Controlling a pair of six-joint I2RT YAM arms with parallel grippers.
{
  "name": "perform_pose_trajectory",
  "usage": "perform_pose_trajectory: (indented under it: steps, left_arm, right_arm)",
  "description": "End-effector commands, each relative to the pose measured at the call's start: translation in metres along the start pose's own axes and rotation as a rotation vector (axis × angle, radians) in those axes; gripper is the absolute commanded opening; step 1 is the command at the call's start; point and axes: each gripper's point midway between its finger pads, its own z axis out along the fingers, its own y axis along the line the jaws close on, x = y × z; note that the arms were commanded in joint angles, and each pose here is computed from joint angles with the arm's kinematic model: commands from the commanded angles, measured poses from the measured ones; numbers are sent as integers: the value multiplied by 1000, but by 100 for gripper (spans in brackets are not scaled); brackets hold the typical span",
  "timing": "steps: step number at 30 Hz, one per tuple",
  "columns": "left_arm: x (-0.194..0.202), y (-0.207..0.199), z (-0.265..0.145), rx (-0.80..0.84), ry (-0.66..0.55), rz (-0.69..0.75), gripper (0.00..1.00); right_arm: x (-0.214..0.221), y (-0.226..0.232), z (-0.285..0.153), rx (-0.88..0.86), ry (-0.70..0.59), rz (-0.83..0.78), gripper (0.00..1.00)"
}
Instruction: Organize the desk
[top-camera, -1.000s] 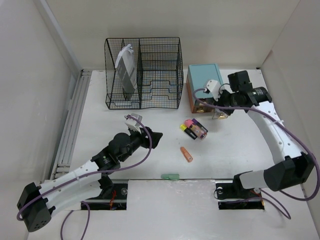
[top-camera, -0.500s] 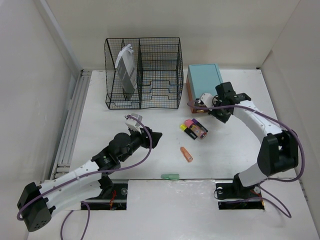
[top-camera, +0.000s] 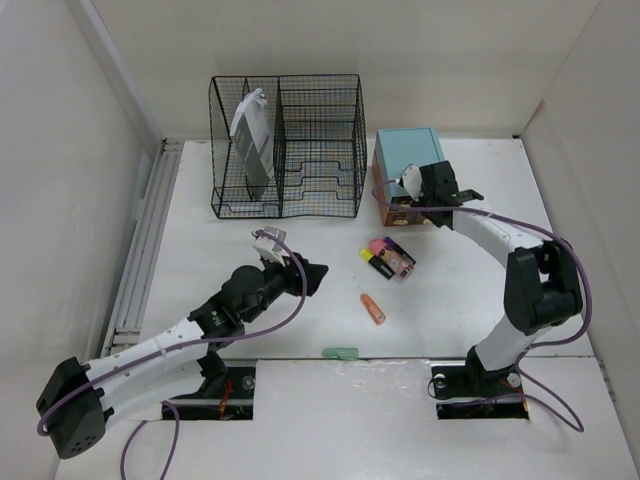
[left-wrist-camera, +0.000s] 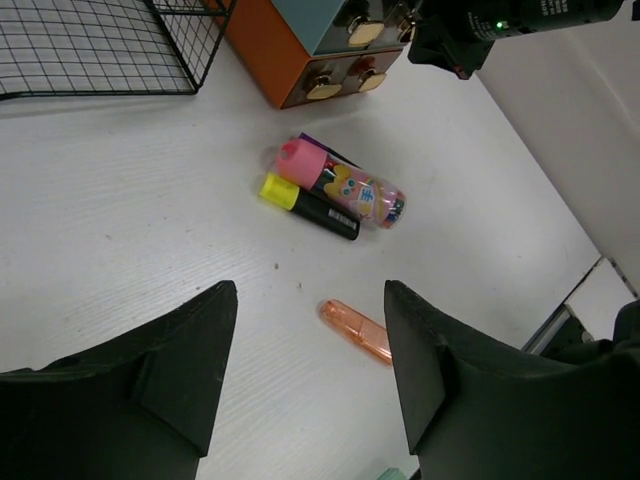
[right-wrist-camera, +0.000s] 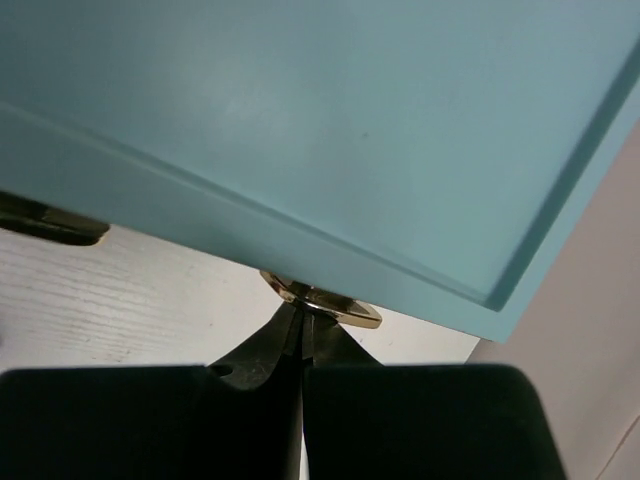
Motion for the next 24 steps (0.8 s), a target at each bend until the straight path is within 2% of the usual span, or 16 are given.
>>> perform_pose_trajectory:
  steps: [1, 3, 5, 7, 9, 10, 11, 12, 14, 15, 16, 18, 19, 20, 22, 24]
  left_arm:
    - [-7, -16, 7, 73, -51, -79, 55]
    - [-4, -26, 11, 125, -50, -112, 49]
    - [-10, -37, 21, 180, -89, -185, 33]
    - [-8, -44, 30, 216, -95, -229, 5]
    - [-13, -63, 56, 270, -94, -285, 0]
    - [-11, -71, 66, 289, -83, -302, 0]
    - [-28, -85, 81, 317, -112, -328, 0]
    - [-10, -85, 101, 322, -67, -344, 0]
    - [-6, -95, 124, 345, -47, -419, 2]
    - [1, -99, 149, 352, -33, -443, 8]
    - [3, -95, 162, 349, -27, -471, 21]
    - [-2, -101, 185, 377, -37, -551, 25]
    - [13, -93, 199, 374, -21, -573, 29]
    - [17, -90, 206, 361, -17, -602, 35]
    - [20, -88, 224, 353, -27, -630, 40]
    - [19, -83, 236, 312, -47, -636, 44]
  right_arm:
    - [-30, -25, -1, 140, -90, 85, 0]
    - [-33, -26, -6, 140, -119, 103, 0]
    - [-34, -26, -21, 129, -153, 117, 0]
    - [-42, -7, -41, -6, -237, 99, 0]
    - [-51, -15, -88, -30, -395, 89, 2]
    - [-60, -19, -106, -41, -493, 98, 20]
    - [-62, -27, -124, -16, -557, 131, 54]
    - [-60, -34, -150, 15, -639, 171, 100]
    - [-59, -45, -170, 43, -697, 222, 100]
    - [-63, -52, -182, 43, -735, 269, 100]
    - [-63, -55, -185, 27, -738, 303, 94]
    - [-61, -59, -190, -22, -757, 348, 73]
    - [-63, -60, -194, -45, -773, 392, 45]
    - [-62, -61, -194, -69, -782, 415, 31]
    - [-65, -60, -201, -95, -809, 463, 14]
    - [-66, -59, -204, -119, -833, 482, 12]
